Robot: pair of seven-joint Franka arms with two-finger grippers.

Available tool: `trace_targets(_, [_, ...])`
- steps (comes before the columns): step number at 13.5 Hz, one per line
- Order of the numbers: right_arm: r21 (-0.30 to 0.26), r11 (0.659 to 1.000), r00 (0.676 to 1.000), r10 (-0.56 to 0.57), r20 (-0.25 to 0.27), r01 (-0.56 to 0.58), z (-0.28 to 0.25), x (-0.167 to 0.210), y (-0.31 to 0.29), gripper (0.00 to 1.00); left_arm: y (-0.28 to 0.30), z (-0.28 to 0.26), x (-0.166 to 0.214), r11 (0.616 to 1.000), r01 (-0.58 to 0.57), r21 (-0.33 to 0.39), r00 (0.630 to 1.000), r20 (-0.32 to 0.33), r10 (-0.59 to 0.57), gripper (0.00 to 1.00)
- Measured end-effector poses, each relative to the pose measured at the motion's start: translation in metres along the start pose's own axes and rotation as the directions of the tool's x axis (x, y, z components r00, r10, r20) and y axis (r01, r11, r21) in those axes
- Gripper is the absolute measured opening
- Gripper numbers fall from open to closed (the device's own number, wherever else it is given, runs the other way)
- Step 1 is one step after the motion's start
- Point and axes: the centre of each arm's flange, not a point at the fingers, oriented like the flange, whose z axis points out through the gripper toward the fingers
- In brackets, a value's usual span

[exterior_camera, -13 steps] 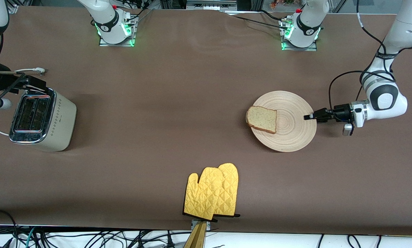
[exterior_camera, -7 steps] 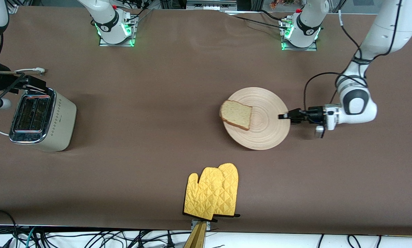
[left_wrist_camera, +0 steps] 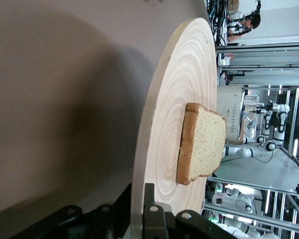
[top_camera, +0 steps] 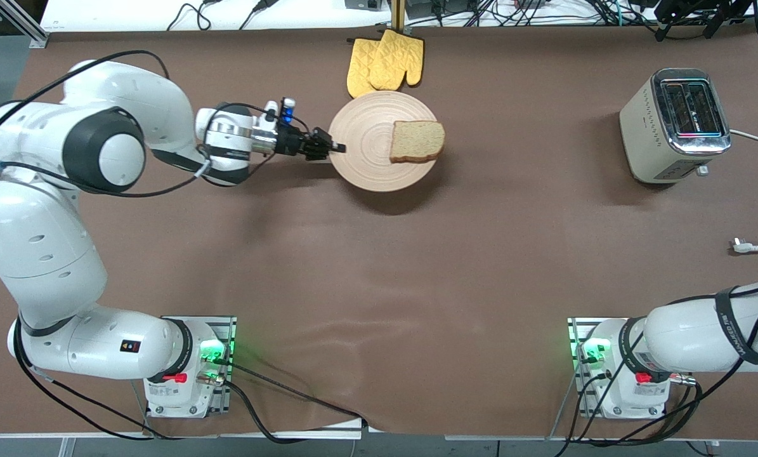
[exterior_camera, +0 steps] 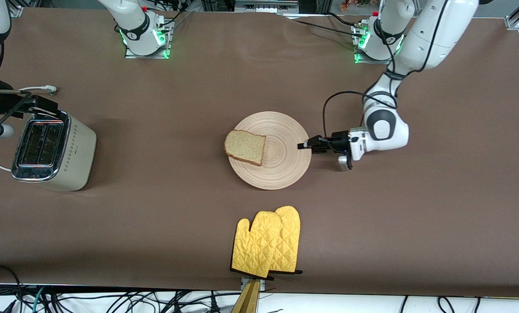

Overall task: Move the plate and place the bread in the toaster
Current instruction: 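Slide the wooden plate with the left gripper toward the toaster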

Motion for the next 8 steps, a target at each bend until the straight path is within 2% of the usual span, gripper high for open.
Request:
trace_targets(3, [0.0, 1.0, 1.0, 0.0, 0.0, 0.0, 0.0, 0.0, 0.0, 1.0, 0.005, 0.059, -0.014, 0.998, 0.05, -0.036, 0.999, -0.017, -0.05, 0.11])
trace_targets(6, [0.0, 1.0, 1.0, 0.0, 0.0, 0.0, 0.0, 0.0, 0.0, 1.0, 0.01, 0.105, -0.018, 0.999, 0.046, 0.022, 0.998, -0.049, -0.045, 0.11])
trace_targets(8, [0.0, 1.0, 1.0, 0.0, 0.0, 0.0, 0.0, 0.0, 0.0, 1.0, 0.011, 0.114, -0.014, 0.999, 0.047, 0.016, 0.997, -0.062, -0.046, 0.11])
